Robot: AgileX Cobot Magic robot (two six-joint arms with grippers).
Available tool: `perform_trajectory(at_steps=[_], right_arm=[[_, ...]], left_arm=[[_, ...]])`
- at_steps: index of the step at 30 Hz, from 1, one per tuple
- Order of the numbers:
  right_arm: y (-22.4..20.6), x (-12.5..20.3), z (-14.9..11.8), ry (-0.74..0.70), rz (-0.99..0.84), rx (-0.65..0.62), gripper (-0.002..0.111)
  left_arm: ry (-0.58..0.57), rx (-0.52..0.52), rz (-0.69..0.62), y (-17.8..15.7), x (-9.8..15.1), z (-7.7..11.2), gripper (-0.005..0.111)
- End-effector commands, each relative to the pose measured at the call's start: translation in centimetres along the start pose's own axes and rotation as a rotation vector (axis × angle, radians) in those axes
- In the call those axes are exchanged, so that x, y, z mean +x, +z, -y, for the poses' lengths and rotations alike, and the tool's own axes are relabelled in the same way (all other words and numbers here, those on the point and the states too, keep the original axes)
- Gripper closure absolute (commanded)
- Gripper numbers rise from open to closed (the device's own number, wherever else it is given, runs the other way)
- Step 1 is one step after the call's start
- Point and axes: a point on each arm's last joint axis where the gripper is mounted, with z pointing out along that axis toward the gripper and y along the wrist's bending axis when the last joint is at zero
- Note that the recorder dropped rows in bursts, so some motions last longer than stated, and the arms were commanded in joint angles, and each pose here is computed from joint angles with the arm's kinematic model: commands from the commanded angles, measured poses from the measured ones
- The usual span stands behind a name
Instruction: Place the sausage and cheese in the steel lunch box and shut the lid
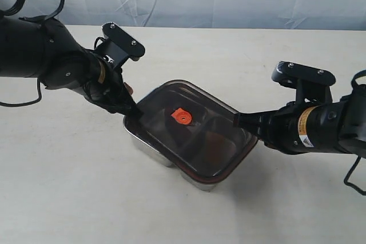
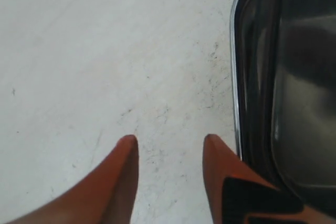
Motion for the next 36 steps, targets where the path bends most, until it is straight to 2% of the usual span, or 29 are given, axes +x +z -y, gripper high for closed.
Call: perform_trajectory(at_steps=[1,13,20,25,28,32,36], right_arm=[[1.2,-0.3,-0.4,-0.026,-0.015,0.001,0.108],[1.6,-0.1,-0.3,-0.032,-0.030,0.013,0.108],[1.6,-0.3,-0.7,-0.087,-0.011,-0.035,0.108],[1.6,-0.2,-0.4,-0.093,-0.024,0.007,0.108],[1.5,-0.1,0.1,-0.093,-0.037,0.056,0.108],[0.7,-0.3,0.5,-0.088,-0.027,0.097,0.108],[-1.0,-1.0,0.5,-0.077,0.023,0.084,0.108]], left_arm=[[0.000,0.001,0.016,-0.3,-0.3,0.0,0.067],[-0.009,0.010,0.006,-0.3,-0.2,0.0,0.067],[-0.013,0.005,-0.024,-0.3,0.1,0.0,0.067],[0.004,-0.002,-0.055,-0.4,0.4,-0.1,0.070],[0.008,-0.009,-0.054,-1.0,0.3,-0.2,0.075],[0.016,-0.023,-0.025,-2.1,0.0,-0.6,0.076],[0.043,-0.052,0.009,-3.6,-0.3,-1.1,0.076]])
